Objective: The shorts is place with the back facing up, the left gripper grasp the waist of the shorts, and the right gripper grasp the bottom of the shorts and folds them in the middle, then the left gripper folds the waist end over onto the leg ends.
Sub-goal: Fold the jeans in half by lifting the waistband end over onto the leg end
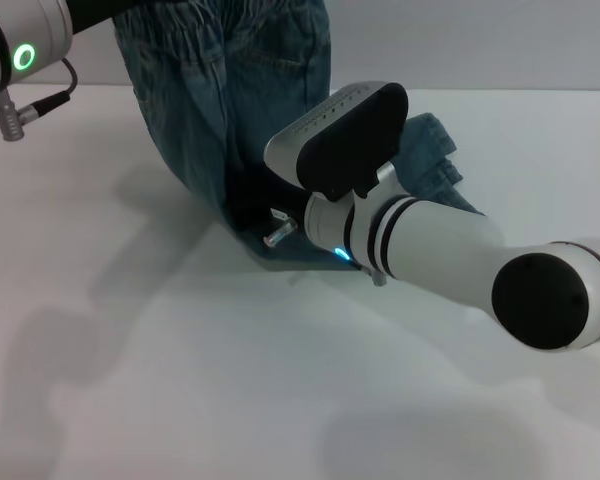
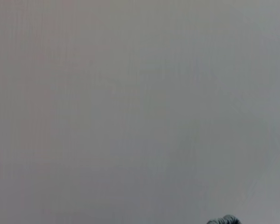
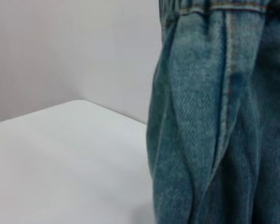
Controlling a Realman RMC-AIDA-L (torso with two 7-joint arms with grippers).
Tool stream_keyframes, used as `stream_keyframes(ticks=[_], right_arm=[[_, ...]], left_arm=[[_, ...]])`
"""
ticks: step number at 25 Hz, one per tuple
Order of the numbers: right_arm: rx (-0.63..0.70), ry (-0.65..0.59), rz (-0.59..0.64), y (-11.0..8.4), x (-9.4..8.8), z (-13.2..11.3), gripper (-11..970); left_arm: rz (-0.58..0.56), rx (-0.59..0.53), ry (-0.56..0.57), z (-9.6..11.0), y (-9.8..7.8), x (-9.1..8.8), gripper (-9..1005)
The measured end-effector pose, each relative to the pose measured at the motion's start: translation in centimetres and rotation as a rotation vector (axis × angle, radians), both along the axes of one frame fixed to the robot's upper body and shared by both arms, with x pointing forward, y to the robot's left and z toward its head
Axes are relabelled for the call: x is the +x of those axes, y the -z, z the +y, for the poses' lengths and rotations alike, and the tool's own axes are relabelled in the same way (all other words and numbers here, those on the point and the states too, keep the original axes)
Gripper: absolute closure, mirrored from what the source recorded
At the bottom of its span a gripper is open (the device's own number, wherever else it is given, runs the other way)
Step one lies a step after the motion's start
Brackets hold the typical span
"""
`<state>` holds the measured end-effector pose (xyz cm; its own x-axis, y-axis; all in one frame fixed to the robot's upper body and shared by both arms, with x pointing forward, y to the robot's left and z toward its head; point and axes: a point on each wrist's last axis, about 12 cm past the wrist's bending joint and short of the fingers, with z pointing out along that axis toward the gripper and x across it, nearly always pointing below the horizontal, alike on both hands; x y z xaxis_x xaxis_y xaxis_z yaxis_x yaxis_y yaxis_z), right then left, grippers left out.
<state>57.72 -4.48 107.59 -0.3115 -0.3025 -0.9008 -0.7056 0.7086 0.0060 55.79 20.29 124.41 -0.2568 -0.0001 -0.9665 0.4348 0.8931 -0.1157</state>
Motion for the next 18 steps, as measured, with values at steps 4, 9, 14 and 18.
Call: stream_keyframes(ticks=[4,9,14,18], right_arm=[[-0.005,0.049,0.011,0.6,0.5,-1.1,961],[0.006,0.14,0.037,1.2,1.3,-3.3,961],[-0.014,0.177,0.041,1.9,1.7,-4.4,960],[-0.032,0.209,0.006,1.6,2.8,-5.1,960]], left_arm=[[-0.003,-0.001,-0.002,0.0,0.0,0.0,926],[0.001,-0.003,-0.01,0.3,0.2,0.0,926],[0.004,-0.003,-0.012,0.3,0.3,-0.1,927],[0.005,-0.003,-0.014,0.4,0.3,-0.1,927]])
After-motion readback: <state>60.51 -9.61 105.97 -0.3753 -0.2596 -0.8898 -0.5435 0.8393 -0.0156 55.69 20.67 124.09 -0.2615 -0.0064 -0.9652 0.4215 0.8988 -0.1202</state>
